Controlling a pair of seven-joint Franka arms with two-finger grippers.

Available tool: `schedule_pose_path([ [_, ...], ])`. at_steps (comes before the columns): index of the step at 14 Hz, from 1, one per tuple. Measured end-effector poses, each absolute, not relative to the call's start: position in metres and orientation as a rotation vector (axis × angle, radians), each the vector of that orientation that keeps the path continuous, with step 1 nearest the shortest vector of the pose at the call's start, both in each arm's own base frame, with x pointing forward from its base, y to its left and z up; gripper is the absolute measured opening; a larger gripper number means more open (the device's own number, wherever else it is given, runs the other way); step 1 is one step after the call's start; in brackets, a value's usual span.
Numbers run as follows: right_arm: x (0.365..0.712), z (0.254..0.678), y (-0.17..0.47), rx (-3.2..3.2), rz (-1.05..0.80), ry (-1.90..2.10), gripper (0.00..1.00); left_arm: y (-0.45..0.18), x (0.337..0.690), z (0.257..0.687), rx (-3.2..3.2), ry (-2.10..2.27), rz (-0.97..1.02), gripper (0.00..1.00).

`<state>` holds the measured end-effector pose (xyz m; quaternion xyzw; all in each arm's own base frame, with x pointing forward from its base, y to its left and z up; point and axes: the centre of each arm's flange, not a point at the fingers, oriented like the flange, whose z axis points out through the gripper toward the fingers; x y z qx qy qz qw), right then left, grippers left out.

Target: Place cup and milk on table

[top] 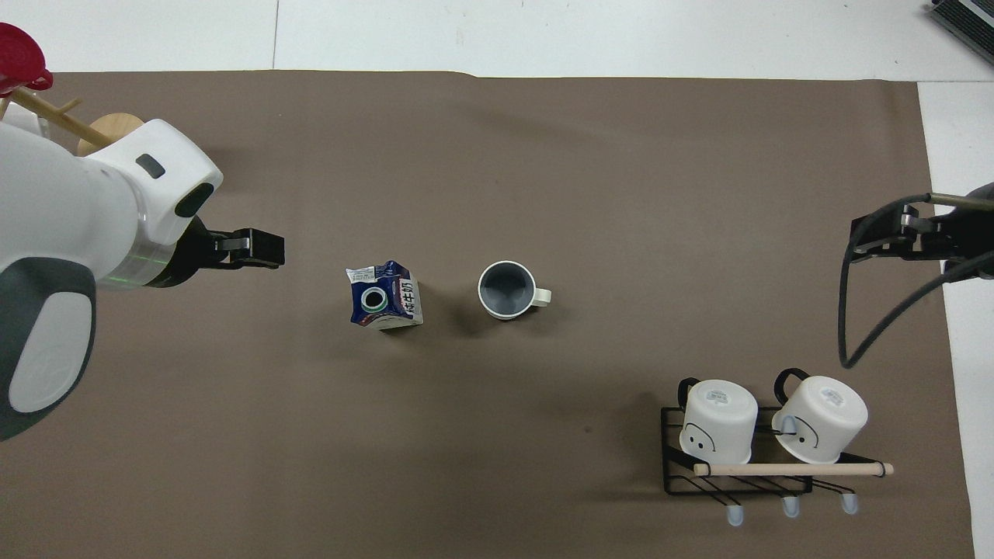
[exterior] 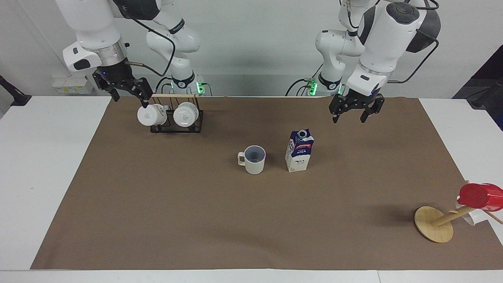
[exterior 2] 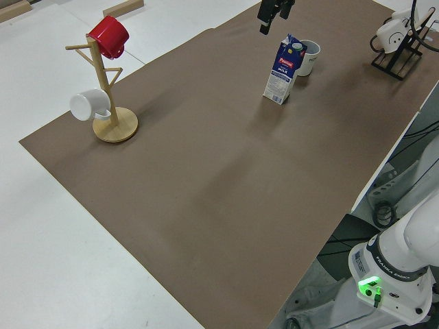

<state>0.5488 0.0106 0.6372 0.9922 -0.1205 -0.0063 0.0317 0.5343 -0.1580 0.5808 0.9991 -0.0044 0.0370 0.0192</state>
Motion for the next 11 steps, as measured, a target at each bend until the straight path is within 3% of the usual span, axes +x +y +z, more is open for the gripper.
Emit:
schedule_pose_path([
  [8,0.549,0.637,0.013,3.057,-0.021,-0.355,1.0,-0.1,0.546,0.581,3.107,0.149,0.085,1.0],
  [11,0.545,0.638,0.017,3.069,-0.04,-0.216,1.0,-0.096,0.545,0.601,3.099,0.156,0.129,1.0],
])
